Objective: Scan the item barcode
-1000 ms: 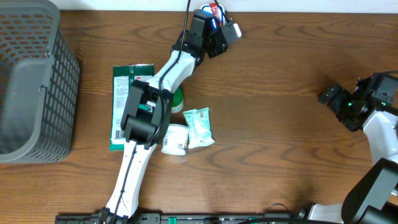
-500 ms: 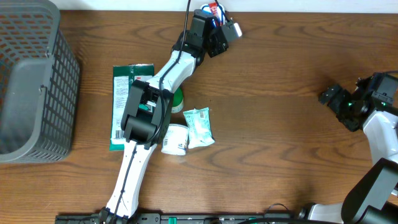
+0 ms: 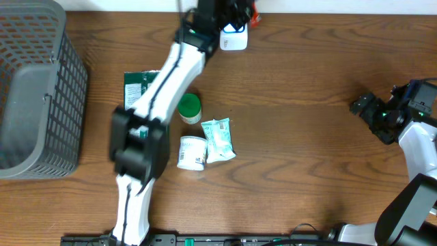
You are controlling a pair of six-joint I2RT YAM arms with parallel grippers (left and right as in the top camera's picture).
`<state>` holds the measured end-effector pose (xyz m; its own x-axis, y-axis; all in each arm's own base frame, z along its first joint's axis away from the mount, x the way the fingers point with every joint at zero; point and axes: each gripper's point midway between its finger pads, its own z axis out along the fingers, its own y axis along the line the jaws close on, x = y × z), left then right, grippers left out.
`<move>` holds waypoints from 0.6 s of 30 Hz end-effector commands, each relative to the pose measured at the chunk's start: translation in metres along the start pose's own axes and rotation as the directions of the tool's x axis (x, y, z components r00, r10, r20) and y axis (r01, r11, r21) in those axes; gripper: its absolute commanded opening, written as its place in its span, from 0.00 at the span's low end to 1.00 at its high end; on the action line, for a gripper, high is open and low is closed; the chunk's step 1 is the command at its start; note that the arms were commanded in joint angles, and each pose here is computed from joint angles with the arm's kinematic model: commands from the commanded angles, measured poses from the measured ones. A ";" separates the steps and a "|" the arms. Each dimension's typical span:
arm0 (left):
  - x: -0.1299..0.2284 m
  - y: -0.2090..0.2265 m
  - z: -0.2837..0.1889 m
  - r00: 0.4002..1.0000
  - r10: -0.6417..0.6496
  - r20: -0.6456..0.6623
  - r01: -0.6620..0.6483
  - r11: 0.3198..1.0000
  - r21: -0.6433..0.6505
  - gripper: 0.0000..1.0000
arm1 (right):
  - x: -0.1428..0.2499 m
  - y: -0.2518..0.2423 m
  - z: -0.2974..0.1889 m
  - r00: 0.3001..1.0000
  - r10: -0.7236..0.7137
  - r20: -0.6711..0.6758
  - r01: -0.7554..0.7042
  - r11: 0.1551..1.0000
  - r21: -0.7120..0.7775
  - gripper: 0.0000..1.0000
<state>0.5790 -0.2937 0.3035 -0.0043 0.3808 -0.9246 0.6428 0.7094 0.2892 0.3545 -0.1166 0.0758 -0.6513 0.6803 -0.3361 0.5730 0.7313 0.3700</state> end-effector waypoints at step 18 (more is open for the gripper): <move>0.040 -0.166 -0.115 0.675 -0.394 -0.624 0.548 0.833 0.068 0.10 | 0.020 0.011 -0.007 0.994 0.046 -0.095 -0.053 0.996 -0.070 0.99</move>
<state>0.3941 -0.3253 0.2625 -0.6983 0.3302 -0.6351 0.6046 0.7470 -0.2764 0.3486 -0.1090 0.0734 -0.6614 0.6912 -0.2912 0.5794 0.7174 0.3869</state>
